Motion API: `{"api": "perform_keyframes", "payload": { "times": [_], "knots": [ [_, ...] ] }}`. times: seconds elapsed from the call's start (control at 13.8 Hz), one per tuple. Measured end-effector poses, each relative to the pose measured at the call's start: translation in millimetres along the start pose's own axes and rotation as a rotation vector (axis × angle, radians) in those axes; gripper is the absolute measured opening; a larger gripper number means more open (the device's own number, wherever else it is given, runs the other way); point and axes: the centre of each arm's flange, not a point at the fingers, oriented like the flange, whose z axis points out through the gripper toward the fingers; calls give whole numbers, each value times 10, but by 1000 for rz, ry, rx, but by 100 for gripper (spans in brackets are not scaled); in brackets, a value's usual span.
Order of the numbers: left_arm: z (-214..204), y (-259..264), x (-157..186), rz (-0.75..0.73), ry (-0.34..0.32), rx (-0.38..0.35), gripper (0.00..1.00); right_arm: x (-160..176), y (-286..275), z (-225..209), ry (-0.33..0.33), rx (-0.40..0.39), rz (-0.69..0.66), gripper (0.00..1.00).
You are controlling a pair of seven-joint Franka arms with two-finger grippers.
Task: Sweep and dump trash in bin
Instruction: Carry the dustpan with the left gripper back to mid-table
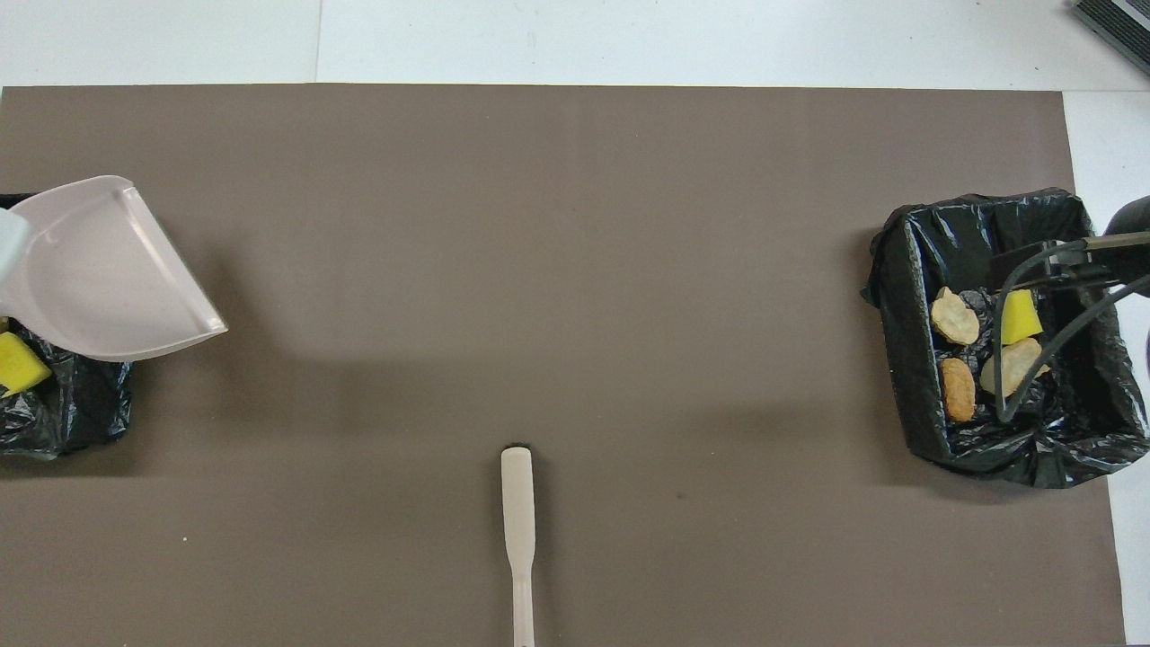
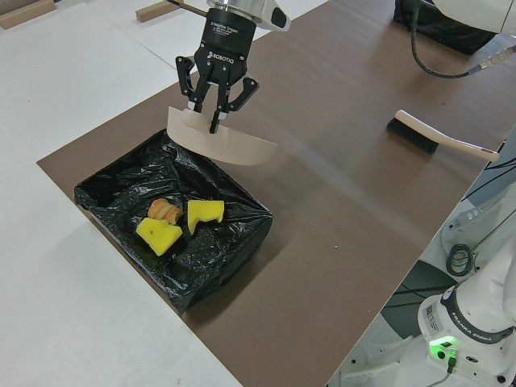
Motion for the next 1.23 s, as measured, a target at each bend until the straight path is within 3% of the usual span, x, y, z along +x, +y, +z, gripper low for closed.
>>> {"api": "perform_keyframes", "payload": {
  "times": [0.29, 0.58, 0.94, 1.23],
  "knots": [
    [-93, 716, 905, -291, 85, -108, 31, -78, -33, -22, -20, 2, 13, 100],
    [-245, 1171, 1445, -551, 174, -180, 31, -82, -71, -21, -21, 3, 7, 100],
    [-435, 1905, 2107, -723, 262, -249, 31, -82, -75, -20, -21, 3, 6, 100],
    [-486, 2393, 2494, -729, 307, -307, 31, -82, -75, -20, -21, 3, 6, 100]
  ]
}}
